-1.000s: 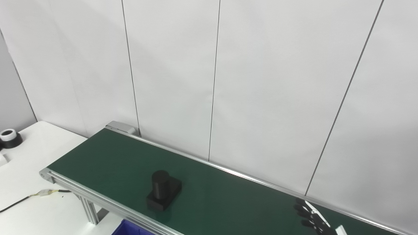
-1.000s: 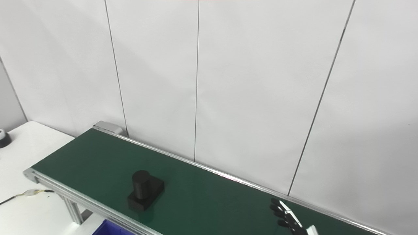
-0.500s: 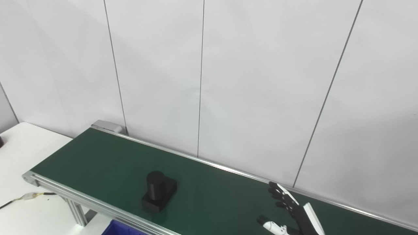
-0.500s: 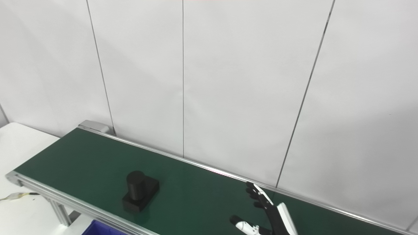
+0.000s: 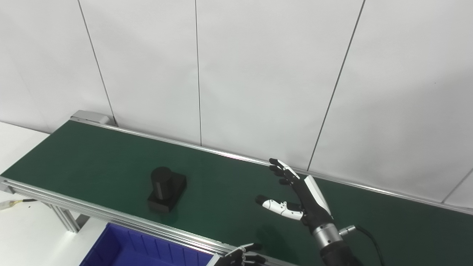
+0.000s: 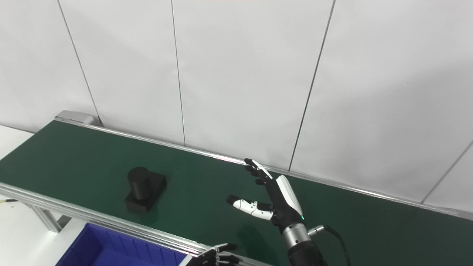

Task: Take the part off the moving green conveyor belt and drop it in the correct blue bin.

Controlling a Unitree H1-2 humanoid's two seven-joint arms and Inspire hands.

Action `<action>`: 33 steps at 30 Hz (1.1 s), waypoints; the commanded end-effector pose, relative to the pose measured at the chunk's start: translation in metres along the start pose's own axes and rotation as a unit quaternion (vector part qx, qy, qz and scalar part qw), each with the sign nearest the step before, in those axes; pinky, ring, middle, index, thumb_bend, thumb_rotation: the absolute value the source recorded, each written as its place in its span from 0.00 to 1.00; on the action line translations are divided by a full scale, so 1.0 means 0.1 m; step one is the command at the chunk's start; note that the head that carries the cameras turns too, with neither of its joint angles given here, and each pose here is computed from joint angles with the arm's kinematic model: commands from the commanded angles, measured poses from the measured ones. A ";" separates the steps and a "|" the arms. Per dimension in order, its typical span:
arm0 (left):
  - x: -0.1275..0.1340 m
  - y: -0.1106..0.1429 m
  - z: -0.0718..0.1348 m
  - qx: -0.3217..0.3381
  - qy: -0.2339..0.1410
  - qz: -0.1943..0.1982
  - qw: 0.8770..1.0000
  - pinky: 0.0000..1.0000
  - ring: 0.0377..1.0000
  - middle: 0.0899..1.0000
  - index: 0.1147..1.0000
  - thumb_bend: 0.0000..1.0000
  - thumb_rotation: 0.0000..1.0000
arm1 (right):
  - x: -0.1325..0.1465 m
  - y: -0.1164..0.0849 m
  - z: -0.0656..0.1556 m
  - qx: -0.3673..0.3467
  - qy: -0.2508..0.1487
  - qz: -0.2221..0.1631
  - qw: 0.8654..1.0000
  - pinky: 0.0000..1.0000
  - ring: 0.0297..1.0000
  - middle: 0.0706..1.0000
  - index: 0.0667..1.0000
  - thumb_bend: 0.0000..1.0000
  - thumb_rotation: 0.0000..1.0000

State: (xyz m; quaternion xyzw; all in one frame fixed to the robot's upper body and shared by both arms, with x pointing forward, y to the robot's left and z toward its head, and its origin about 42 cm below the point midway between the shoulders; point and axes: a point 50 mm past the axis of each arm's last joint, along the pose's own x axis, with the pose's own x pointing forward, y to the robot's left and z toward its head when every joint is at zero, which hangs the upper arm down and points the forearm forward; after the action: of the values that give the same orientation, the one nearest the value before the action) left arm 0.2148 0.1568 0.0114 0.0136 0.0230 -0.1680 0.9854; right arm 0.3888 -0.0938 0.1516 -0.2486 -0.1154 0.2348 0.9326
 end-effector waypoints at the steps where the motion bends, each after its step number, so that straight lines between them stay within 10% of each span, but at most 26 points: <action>1: 0.05 0.03 0.10 0.004 -0.020 -0.001 1.000 0.63 0.68 0.72 0.82 0.67 0.59 | 0.17 -0.09 0.23 -0.005 -0.034 -0.019 0.999 0.78 0.86 0.85 0.90 0.69 0.48; 33: 0.12 -0.12 0.11 0.004 -0.012 -0.017 1.000 0.67 0.69 0.72 0.81 0.70 0.57 | 0.50 0.26 0.50 -0.072 -0.066 0.068 0.993 0.76 0.82 0.84 0.90 0.68 0.47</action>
State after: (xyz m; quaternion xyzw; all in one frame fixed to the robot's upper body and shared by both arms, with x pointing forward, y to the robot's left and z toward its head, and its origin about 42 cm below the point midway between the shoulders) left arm 0.2155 0.1489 0.0125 0.0152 0.0377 -0.1799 0.9828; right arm 0.3972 -0.0443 0.1560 -0.3086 -0.1293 0.3009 0.8930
